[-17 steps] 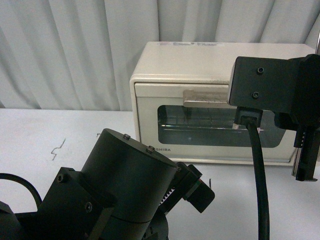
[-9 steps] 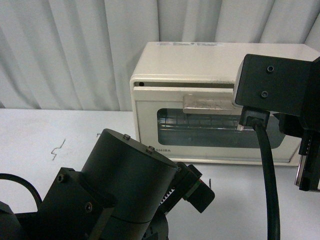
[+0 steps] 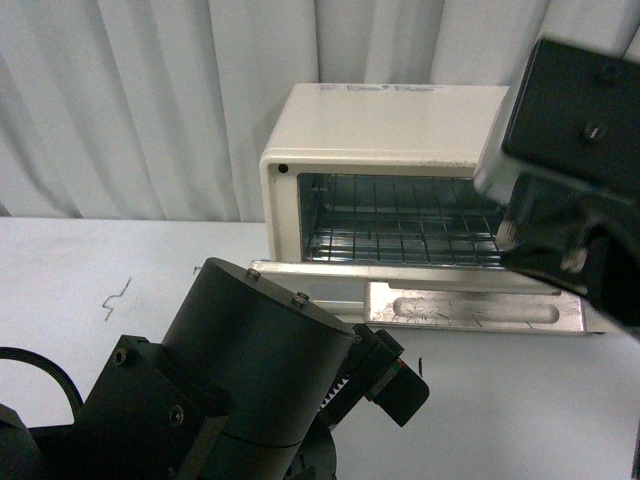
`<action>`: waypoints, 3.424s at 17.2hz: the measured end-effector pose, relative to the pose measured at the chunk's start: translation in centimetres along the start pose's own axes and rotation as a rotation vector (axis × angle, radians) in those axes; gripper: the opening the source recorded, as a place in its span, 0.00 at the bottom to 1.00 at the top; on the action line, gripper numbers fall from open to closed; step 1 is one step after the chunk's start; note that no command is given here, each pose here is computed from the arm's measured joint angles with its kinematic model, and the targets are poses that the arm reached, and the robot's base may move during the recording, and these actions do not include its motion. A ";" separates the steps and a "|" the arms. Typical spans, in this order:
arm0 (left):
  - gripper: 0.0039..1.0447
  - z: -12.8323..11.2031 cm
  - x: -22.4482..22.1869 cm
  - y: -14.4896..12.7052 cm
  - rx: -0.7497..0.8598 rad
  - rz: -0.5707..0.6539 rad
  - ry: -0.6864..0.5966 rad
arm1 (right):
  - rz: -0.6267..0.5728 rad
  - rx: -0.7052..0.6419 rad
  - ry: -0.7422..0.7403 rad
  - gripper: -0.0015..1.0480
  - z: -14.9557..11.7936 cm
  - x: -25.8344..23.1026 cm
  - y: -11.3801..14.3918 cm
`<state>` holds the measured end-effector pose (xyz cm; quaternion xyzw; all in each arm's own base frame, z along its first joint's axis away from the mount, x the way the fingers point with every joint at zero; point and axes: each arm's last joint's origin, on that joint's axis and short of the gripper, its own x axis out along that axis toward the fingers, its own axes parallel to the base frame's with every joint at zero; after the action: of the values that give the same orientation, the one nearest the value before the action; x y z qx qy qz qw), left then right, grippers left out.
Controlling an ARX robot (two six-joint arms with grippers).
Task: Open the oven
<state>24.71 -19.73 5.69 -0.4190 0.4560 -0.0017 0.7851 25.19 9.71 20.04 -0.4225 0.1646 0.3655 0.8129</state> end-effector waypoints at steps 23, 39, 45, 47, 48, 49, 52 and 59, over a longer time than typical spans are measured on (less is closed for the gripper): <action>0.94 0.0 0.0 0.0 0.000 0.000 0.000 | -0.213 0.042 -0.113 0.94 3.2 -4.7 -4.1; 0.94 0.0 0.0 0.0 0.000 -0.001 0.002 | -0.778 0.864 -0.328 0.14 -4.5 -8.2 1.6; 0.94 0.0 0.0 0.0 0.000 0.000 0.001 | -0.779 0.888 -0.335 0.02 -7.2 -9.8 4.7; 0.94 0.0 0.0 0.0 0.000 0.000 0.000 | -0.776 0.886 -0.340 0.02 -8.2 -10.5 5.0; 0.94 0.0 0.0 0.0 0.000 0.000 0.001 | -0.799 0.892 -0.331 0.02 -8.6 -10.8 5.3; 0.94 0.0 0.0 0.0 0.000 0.000 0.001 | -0.791 0.890 -0.336 0.02 -8.6 -10.9 5.6; 0.94 0.0 0.0 0.0 0.000 0.000 0.001 | -0.779 0.889 -0.338 0.02 -8.8 -11.1 6.4; 0.94 0.0 0.0 0.0 0.000 0.000 0.001 | -0.790 0.881 -0.358 0.02 -9.1 -11.6 7.7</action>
<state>24.70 -19.73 5.68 -0.4188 0.4564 -0.0018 0.7850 12.07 0.00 17.03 -0.0081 -0.0075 -0.0003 0.9999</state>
